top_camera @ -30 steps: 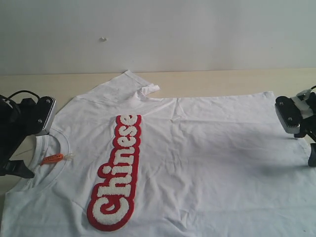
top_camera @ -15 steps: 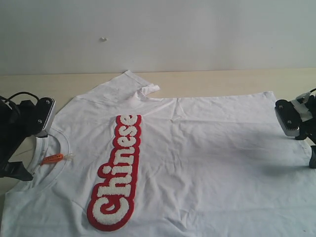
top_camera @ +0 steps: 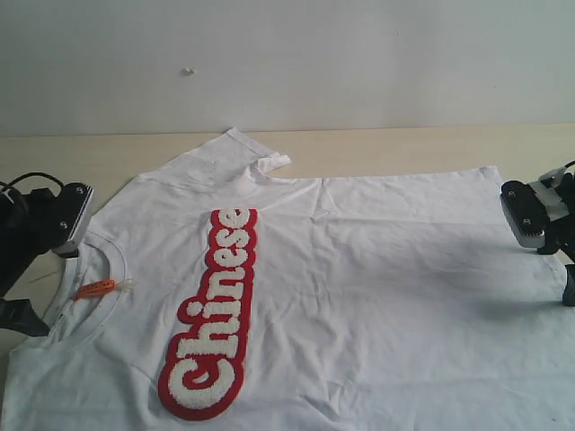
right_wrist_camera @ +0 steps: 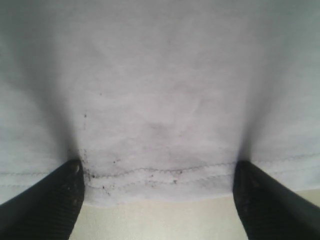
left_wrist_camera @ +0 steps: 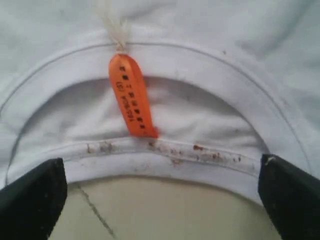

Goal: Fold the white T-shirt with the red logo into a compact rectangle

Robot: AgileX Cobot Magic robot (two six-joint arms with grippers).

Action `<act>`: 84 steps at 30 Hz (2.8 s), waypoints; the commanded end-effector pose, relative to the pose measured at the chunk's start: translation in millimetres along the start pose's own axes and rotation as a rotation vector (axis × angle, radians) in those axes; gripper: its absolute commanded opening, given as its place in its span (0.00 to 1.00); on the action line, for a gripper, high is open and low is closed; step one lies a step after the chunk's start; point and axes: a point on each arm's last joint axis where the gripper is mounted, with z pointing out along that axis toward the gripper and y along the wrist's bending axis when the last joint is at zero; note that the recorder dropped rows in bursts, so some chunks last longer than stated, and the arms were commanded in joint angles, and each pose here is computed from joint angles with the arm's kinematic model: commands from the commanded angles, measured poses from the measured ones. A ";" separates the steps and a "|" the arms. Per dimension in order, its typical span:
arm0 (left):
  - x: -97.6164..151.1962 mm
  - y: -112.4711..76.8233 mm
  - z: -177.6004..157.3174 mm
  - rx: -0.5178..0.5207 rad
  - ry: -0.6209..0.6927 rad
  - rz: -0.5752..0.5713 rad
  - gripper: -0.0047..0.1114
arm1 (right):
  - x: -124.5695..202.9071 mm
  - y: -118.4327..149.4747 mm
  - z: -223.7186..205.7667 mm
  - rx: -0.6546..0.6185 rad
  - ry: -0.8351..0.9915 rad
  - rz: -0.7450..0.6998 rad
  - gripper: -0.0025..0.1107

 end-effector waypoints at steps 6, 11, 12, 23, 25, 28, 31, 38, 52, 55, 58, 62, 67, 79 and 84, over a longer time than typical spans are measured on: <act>3.3 -2.1 33.9 0.070 -0.023 -0.031 0.94 | -0.1 -1.6 4.5 0.000 -0.014 0.017 0.72; 4.8 1.1 34.0 0.035 -0.014 -0.031 0.94 | -3.5 -1.5 4.3 -0.003 -0.052 0.050 0.72; 4.8 1.3 34.0 0.033 -0.013 -0.031 0.94 | -3.5 -1.5 4.3 -0.003 -0.052 0.050 0.72; 4.0 1.2 34.0 0.034 -0.022 -0.056 0.94 | -5.5 -1.5 4.2 -0.003 -0.074 0.067 0.72; 4.0 1.2 34.0 0.034 -0.022 -0.056 0.94 | -5.5 -1.5 4.2 -0.003 -0.074 0.067 0.72; 4.0 1.2 34.0 0.034 -0.022 -0.056 0.94 | -5.7 -1.8 4.2 -0.001 -0.076 0.068 0.72; 3.9 1.0 34.0 0.036 -0.022 -0.055 0.94 | -5.7 -1.8 4.2 -0.001 -0.076 0.068 0.72; 3.9 0.8 34.0 0.038 -0.023 -0.055 0.94 | -5.6 -3.4 4.2 0.017 -0.076 0.069 0.72; 3.8 0.6 34.0 0.040 -0.023 -0.056 0.94 | -6.8 -6.1 4.0 0.045 -0.091 0.084 0.72; 3.6 -0.5 34.2 0.053 -0.025 -0.057 0.94 | -6.8 -6.1 4.0 0.045 -0.091 0.084 0.72; 3.6 -0.7 34.2 0.056 -0.026 -0.057 0.94 | -6.8 -6.1 4.0 0.045 -0.091 0.084 0.72; 3.1 -2.9 34.1 0.079 -0.031 -0.056 0.94 | -6.8 -6.1 4.0 0.045 -0.091 0.084 0.72; 2.9 -3.7 34.0 0.088 -0.033 -0.056 0.94 | -6.8 -6.1 4.0 0.045 -0.091 0.084 0.72; 3.3 -3.0 34.1 0.080 -0.029 -0.053 0.94 | -6.9 -6.1 4.0 0.045 -0.091 0.084 0.71; 3.3 -3.0 34.1 0.080 -0.029 -0.053 0.94 | -6.7 -6.0 4.0 0.045 -0.089 0.082 0.71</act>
